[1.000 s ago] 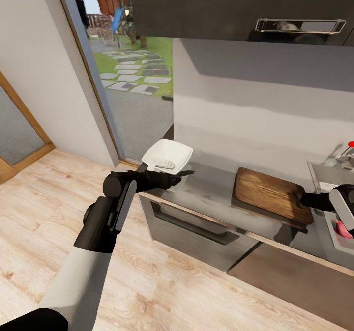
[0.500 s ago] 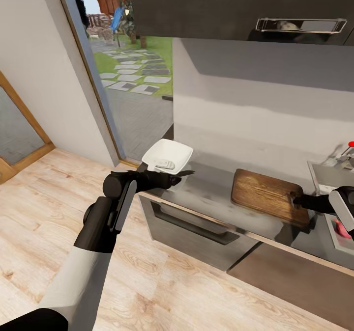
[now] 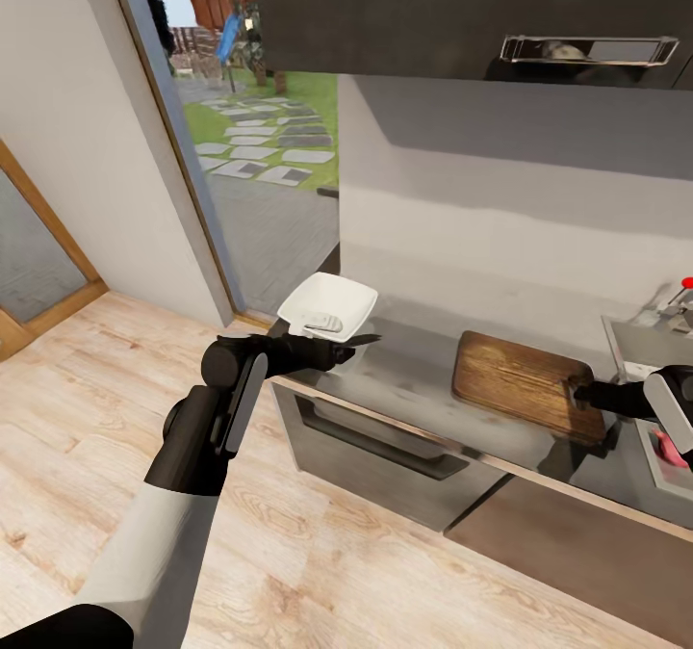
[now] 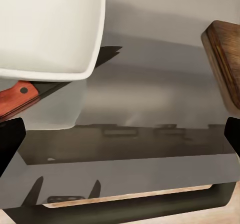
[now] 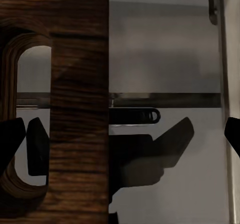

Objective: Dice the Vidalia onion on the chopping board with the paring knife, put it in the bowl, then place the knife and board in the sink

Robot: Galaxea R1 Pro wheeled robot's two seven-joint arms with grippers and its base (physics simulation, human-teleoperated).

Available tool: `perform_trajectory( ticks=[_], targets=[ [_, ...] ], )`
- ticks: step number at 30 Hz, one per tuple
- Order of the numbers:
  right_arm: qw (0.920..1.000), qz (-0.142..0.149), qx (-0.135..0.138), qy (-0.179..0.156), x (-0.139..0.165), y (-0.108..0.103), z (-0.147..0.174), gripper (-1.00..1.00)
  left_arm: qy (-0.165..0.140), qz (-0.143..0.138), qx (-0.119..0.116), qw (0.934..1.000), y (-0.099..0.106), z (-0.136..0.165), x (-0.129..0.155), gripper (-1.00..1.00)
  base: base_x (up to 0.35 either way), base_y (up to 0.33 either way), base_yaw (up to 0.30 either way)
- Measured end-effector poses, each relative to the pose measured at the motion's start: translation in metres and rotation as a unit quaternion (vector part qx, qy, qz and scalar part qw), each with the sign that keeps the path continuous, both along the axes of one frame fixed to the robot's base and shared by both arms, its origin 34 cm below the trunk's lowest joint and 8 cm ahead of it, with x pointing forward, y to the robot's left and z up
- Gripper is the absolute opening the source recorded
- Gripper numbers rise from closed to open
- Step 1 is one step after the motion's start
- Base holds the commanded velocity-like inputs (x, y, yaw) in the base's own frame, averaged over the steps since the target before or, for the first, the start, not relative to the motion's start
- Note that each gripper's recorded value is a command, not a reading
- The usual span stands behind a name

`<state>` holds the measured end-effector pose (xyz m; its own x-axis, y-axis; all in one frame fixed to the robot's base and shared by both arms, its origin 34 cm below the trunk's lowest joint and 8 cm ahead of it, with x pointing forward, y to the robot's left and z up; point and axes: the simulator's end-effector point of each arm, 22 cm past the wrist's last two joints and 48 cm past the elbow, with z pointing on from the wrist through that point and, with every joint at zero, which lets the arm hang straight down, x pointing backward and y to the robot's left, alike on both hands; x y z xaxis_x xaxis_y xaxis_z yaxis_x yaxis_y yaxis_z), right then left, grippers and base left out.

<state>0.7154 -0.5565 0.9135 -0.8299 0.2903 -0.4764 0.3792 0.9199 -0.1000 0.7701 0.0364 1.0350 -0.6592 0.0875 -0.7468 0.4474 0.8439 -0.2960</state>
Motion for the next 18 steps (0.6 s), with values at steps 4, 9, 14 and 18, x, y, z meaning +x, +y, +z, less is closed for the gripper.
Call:
perform_trajectory(
  ticks=[4, 9, 14, 18],
  targets=[
    [1.0000, 0.000, 0.000, -0.002, 0.000, 0.000, 0.003, 1.00, -0.002, 0.000, 0.000, 1.0000, 0.000, 0.003, 0.000, 1.00, 0.000, 0.000, 0.000],
    [1.0000, 0.000, 0.000, -0.006, 0.001, 0.000, 0.008, 1.00, -0.006, 0.000, 0.000, 1.0000, 0.000, 0.008, -0.001, 1.00, 0.000, 0.000, 0.000],
    [0.9999, 0.000, 0.000, -0.010, 0.002, 0.000, 0.013, 1.00, -0.010, 0.000, 0.000, 0.9999, 0.000, 0.013, -0.001, 1.00, 0.000, 0.000, 0.000],
    [0.9999, -0.001, 0.000, -0.014, 0.002, 0.000, 0.016, 1.00, -0.013, 0.000, 0.000, 0.9999, 0.000, 0.017, -0.001, 1.00, 0.000, 0.000, 0.000]
  ],
)
